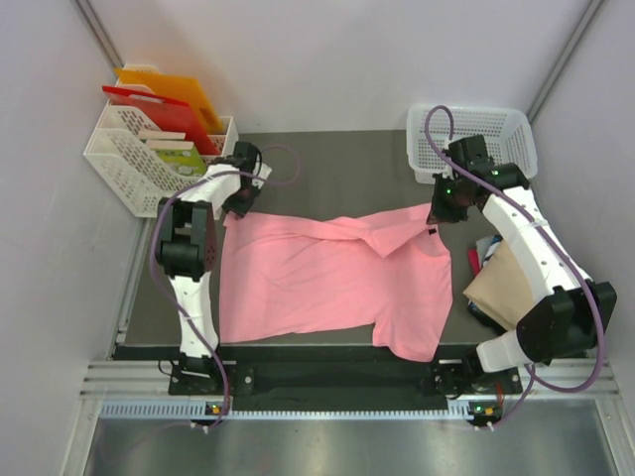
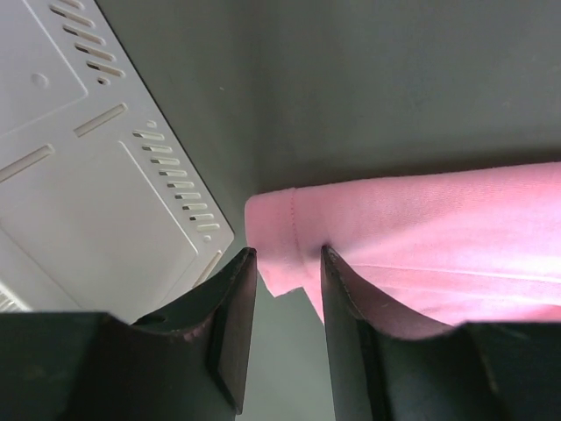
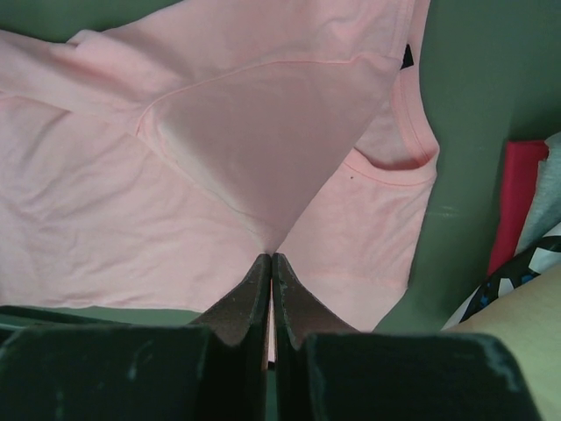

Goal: Fold and stack the t-shirts
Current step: Fold the flattened tshirt in 1/3 of the way

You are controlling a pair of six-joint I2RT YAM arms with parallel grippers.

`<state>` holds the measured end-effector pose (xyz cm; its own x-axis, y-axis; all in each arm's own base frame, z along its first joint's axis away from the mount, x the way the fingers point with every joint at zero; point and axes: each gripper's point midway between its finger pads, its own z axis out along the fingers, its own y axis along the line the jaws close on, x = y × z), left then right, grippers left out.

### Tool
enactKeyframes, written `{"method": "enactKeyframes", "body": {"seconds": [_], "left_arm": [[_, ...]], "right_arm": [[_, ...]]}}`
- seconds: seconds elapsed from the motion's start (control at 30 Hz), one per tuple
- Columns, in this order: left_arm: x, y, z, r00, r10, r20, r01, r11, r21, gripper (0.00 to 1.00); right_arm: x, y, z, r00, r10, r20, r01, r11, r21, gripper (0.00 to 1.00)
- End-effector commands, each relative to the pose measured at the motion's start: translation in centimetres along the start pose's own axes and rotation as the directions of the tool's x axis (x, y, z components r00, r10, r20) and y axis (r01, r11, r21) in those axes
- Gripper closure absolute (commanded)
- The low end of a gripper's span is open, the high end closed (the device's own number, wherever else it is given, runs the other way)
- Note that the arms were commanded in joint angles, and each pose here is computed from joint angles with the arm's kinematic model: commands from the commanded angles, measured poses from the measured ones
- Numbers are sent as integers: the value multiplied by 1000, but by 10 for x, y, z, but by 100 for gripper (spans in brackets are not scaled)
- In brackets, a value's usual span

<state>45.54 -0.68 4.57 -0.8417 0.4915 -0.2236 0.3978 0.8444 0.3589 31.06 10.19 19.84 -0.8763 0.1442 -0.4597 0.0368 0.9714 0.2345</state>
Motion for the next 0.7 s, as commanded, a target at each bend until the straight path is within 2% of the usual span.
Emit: {"method": "enactKeyframes", "body": {"seconds": [0.0, 0.23, 0.43, 0.67], "left_arm": [[2, 2, 0, 999, -32, -6, 32, 999, 2, 60], [23, 16, -2, 999, -37, -18, 36, 999, -32, 60], [29, 34, 2, 996, -89, -25, 88, 995, -36, 60], [34, 31, 5, 993, -109, -38, 108, 994, -9, 60]], "right_arm": [[-8, -2, -8, 999, 5, 42, -6, 1000, 13, 100], [-12, -1, -5, 999, 5, 37, -6, 1000, 10, 100], [-11, 0, -2, 1000, 7, 26, -8, 1000, 5, 100], [-12, -1, -2, 1000, 7, 30, -8, 1000, 12, 100]]}}
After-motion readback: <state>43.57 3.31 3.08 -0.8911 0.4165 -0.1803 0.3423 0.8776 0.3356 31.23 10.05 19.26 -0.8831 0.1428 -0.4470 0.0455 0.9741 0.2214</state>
